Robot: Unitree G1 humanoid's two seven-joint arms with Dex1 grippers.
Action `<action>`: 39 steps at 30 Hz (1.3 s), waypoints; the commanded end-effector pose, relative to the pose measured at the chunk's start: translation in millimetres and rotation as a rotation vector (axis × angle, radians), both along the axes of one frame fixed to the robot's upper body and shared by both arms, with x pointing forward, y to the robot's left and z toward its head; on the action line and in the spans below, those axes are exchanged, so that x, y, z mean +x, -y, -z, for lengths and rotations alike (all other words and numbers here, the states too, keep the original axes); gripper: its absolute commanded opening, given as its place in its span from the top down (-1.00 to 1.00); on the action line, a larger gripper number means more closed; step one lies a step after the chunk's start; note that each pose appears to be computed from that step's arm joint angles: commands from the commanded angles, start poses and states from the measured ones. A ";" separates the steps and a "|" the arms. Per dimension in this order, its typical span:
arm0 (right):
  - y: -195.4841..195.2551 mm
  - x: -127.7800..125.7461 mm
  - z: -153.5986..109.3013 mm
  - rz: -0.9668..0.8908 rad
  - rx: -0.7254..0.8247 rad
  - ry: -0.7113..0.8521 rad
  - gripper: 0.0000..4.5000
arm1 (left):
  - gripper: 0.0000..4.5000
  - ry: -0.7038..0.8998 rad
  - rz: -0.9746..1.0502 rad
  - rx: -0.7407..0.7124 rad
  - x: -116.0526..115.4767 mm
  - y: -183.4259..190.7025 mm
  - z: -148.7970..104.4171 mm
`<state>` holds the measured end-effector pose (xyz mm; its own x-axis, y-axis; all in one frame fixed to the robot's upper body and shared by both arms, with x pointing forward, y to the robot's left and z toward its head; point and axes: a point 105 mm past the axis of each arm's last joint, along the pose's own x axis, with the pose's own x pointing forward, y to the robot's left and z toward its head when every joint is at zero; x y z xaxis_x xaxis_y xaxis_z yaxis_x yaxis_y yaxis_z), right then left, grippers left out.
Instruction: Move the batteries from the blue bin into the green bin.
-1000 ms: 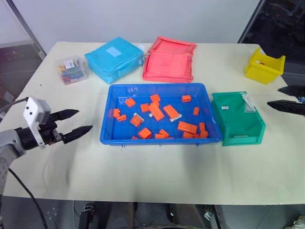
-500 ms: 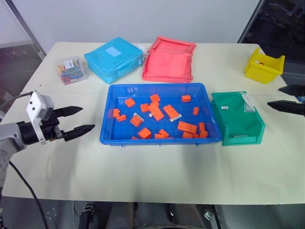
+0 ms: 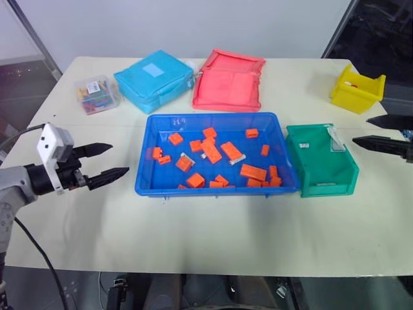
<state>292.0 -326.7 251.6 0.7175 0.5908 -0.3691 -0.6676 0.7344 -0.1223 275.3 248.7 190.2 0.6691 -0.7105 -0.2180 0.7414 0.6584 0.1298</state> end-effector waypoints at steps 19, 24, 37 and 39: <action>-218.7 31.3 -25.2 -0.522 0.281 0.225 -0.99 | -1.00 0.053 0.037 -0.032 -1.2 20.3 -12.7; -272.3 48.3 11.6 -0.555 0.244 0.208 -0.99 | -1.00 0.056 0.022 -0.025 -7.9 21.7 -13.2; -343.5 64.1 82.8 -0.616 0.015 0.130 -0.99 | -1.00 0.002 0.029 0.006 -33.7 26.5 -8.8; -347.9 66.7 88.8 -0.623 -0.015 0.116 -0.99 | -1.00 0.011 0.024 0.006 -33.0 26.8 -9.9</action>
<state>358.1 16.2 155.4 0.2828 0.9019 -0.3266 -0.9548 0.2321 -0.1857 243.5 222.2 188.0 0.6437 -0.7282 -0.2354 0.7609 0.6420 0.0946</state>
